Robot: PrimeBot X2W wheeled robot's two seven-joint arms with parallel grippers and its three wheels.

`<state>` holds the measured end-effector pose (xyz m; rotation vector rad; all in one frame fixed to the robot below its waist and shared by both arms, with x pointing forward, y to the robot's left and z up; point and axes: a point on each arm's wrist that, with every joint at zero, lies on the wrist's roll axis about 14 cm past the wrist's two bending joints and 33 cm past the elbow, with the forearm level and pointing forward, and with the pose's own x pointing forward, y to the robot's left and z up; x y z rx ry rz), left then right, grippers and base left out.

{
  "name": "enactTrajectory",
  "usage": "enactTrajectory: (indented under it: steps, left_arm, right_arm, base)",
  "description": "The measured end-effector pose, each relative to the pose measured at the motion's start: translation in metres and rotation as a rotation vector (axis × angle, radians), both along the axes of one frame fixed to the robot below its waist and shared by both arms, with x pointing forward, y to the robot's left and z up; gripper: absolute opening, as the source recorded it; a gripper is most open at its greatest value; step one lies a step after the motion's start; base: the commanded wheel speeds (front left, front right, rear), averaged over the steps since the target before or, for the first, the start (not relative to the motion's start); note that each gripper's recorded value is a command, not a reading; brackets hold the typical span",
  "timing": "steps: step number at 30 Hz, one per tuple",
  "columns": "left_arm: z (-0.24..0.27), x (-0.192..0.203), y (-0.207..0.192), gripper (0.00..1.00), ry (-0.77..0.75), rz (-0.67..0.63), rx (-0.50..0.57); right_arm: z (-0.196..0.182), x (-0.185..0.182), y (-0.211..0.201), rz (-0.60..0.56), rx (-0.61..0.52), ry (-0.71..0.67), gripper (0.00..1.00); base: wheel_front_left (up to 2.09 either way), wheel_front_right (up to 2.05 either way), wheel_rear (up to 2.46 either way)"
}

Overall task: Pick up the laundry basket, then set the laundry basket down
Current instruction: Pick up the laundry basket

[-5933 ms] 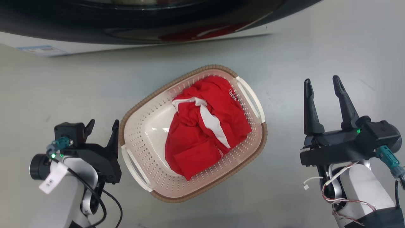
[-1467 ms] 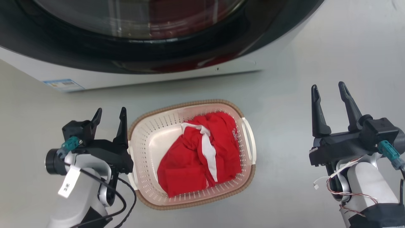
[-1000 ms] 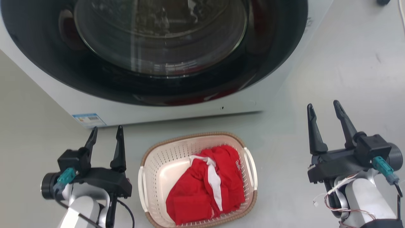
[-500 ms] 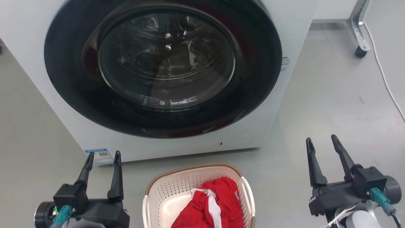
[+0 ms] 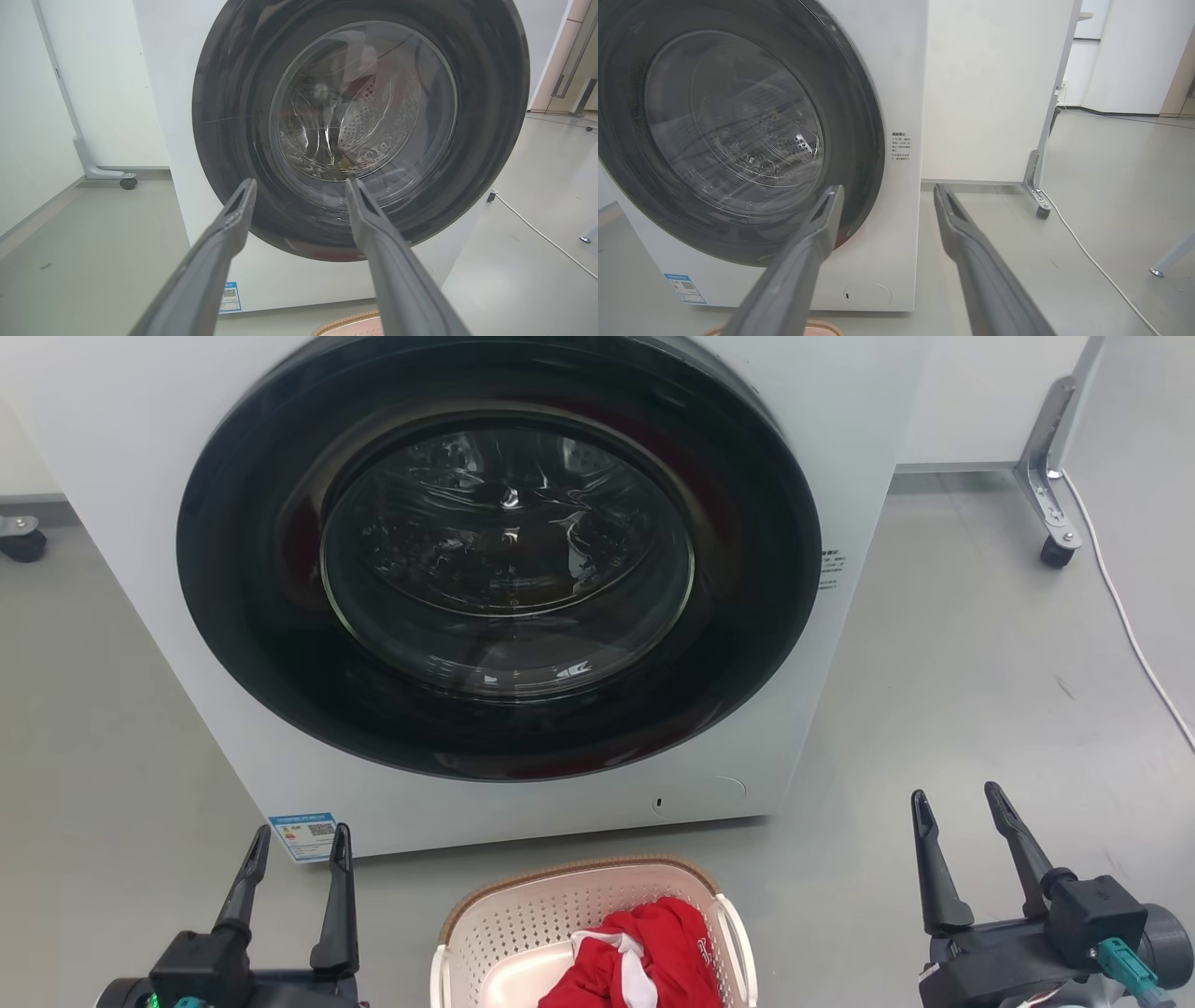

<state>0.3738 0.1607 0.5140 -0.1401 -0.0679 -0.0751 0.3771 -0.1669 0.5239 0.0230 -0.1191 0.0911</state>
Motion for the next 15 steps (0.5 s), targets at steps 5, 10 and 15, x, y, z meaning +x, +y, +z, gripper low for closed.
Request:
enactTrajectory:
  steps: [5,10,15]
  left_arm:
    - [0.0008,-0.006,0.0039,1.0,-0.004,0.011,0.0]
    - [0.0056,-0.0075,0.0067,1.0,-0.019,0.022,0.0]
    - [0.0049,-0.0104,0.0083,1.0,-0.016,0.029,0.003]
  right_arm:
    - [0.0032,-0.0023,0.0011,-0.001,0.001,-0.011,1.0]
    - [0.0067,-0.0031,0.0026,0.004,0.002,-0.022,1.0]
    - [0.0092,-0.0031,0.0032,0.006,0.002,-0.029,1.0]
  base:
    - [0.0,0.0,0.0]
    - [0.0,0.0,0.0]
    - [0.0,0.0,0.0]
